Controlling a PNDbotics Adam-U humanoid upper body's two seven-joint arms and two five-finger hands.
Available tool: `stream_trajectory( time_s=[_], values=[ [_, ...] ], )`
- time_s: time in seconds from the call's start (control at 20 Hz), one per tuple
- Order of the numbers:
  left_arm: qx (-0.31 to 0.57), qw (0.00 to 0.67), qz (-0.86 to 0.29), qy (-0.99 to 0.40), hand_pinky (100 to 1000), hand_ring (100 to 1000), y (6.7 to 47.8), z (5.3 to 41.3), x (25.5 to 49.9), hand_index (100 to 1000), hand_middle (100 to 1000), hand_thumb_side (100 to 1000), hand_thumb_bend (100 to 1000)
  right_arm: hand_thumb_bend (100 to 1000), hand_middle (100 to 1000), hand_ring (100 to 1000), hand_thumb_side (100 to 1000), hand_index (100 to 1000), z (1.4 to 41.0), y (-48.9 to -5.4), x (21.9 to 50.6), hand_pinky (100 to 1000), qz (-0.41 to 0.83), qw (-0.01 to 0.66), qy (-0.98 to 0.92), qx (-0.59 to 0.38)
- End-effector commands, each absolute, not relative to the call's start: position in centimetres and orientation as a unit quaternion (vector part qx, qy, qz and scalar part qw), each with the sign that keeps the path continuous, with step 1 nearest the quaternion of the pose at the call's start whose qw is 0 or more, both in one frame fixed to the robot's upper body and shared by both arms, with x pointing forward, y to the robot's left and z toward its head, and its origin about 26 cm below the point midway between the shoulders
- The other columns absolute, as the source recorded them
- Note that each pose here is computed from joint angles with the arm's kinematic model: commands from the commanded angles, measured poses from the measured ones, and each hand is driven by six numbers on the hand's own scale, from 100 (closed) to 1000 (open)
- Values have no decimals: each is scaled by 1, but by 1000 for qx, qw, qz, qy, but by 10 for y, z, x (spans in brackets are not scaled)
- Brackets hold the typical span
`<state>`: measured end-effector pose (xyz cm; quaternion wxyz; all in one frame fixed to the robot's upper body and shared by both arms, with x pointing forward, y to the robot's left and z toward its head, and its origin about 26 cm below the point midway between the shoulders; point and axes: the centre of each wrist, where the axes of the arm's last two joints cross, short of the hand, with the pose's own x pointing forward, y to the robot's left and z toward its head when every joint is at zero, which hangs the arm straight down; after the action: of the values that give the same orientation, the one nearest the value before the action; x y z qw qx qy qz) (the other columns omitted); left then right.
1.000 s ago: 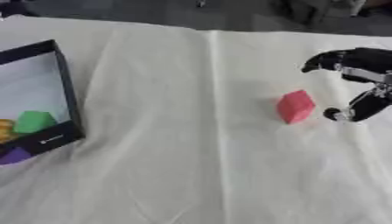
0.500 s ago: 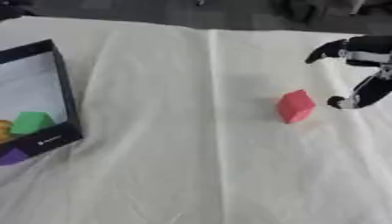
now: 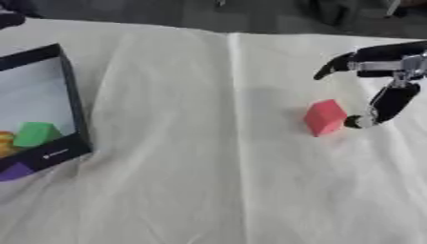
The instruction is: Pick up the objects with one hand, pass them to the other hand, and then place them into the box on the other side of the table.
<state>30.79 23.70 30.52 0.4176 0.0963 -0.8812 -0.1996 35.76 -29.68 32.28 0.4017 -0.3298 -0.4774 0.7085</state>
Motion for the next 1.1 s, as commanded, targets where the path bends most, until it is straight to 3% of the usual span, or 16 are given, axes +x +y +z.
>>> stream_trajectory(
  time_s=[0.05, 0.75, 1.1],
  values=[
    [103, 404, -199, -887, 894, 866, 240, 314, 303, 717, 611, 675, 100, 415, 944, 988, 100, 950, 339, -297, 353, 1000, 710, 399, -467, -345],
    [101, 406, -199, -886, 896, 865, 239, 313, 303, 708, 601, 679, 100, 338, 898, 957, 100, 910, 325, -296, 367, 993, 689, 432, -467, -346],
    [100, 408, -200, -885, 898, 866, 238, 312, 303, 704, 598, 680, 100, 396, 894, 962, 100, 909, 308, -299, 377, 1000, 686, 441, -457, -354]
  ],
)
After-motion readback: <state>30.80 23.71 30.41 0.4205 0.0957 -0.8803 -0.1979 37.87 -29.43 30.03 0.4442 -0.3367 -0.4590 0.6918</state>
